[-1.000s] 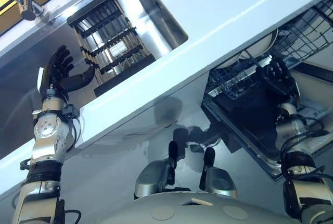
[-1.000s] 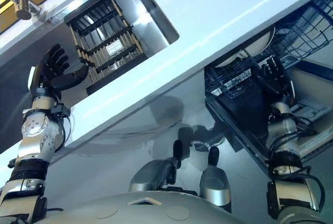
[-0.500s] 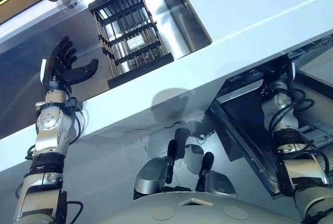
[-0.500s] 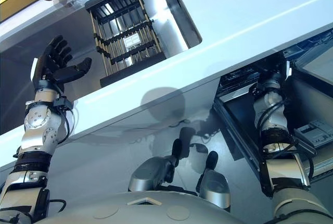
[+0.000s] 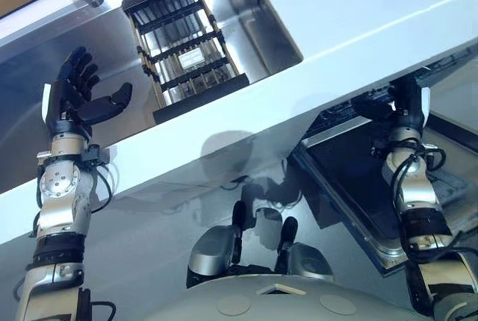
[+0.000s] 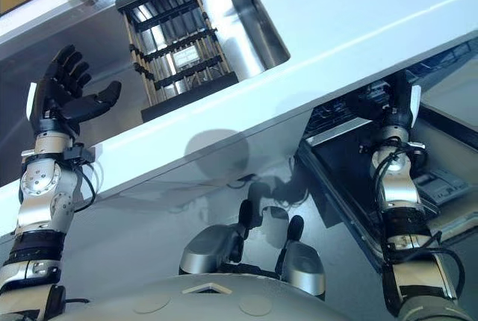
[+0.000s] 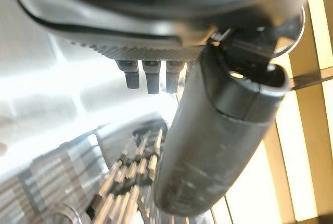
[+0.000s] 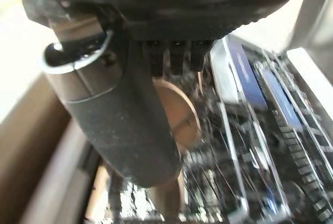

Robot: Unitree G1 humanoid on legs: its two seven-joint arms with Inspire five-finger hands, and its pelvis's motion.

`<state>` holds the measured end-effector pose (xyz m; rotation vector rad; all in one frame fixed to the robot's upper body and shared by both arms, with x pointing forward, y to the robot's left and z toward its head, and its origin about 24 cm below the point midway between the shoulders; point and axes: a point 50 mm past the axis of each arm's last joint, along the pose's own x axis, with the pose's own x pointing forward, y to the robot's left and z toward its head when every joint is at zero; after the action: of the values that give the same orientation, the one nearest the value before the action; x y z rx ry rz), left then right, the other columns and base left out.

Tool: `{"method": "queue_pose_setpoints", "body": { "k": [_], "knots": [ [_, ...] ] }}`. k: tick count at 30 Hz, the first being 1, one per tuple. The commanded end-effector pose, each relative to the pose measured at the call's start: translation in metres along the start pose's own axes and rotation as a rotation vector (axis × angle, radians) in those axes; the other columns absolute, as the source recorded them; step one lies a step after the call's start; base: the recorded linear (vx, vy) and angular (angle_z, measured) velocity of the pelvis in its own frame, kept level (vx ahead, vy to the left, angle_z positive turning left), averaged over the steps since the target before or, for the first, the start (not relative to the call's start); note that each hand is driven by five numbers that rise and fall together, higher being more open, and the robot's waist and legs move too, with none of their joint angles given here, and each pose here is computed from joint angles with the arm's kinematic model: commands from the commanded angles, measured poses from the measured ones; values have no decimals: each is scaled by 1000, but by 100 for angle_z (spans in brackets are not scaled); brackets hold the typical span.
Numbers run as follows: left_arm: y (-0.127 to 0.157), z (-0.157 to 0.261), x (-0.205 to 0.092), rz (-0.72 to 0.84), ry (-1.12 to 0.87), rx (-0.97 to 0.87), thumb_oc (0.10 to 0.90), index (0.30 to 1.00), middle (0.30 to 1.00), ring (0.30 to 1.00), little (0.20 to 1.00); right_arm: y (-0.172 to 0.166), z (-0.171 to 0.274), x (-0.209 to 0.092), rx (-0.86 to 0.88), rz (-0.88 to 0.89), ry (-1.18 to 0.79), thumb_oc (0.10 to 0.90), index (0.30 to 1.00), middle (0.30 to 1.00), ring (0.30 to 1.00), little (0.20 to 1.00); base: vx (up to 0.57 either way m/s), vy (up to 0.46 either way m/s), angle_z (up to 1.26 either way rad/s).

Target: Pick up plates and place into dishwasher.

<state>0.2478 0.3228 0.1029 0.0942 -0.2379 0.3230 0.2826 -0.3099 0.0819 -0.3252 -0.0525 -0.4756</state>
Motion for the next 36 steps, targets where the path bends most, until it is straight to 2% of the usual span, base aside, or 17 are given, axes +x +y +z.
{"method": "queue_pose_setpoints", "body": {
  "k": [1,10,16,20,25,30,36],
  "knots": [
    [8,-10,-8,15,20,13,800,900,900,900,900,-43,27,2,-30,-66,-170,800,900,900,900,900,-44,65,-26],
    [3,-5,9,-18,13,6,800,900,900,900,900,-76,15,7,63,-188,-86,800,900,900,900,900,-31,14,-33],
    [4,-9,9,-17,19,2,800,900,900,900,900,-108,-6,-3,183,-513,-29,800,900,900,900,900,-4,-22,-12],
    [4,-13,8,-9,30,-3,800,900,900,900,900,-122,-28,-15,239,-653,52,800,900,900,900,900,9,-47,-5],
    [8,-13,7,37,13,-6,800,900,900,900,900,-127,-60,-31,326,-725,199,800,900,900,900,900,27,-69,-4],
    [4,-2,17,83,-63,-47,800,900,900,900,900,-137,-70,-33,401,-779,234,800,900,900,900,900,-101,-94,-2],
    [3,26,32,147,-209,-104,800,900,900,900,900,-124,-74,-23,578,-710,244,800,900,900,900,900,-187,-104,9]
  ]
}}
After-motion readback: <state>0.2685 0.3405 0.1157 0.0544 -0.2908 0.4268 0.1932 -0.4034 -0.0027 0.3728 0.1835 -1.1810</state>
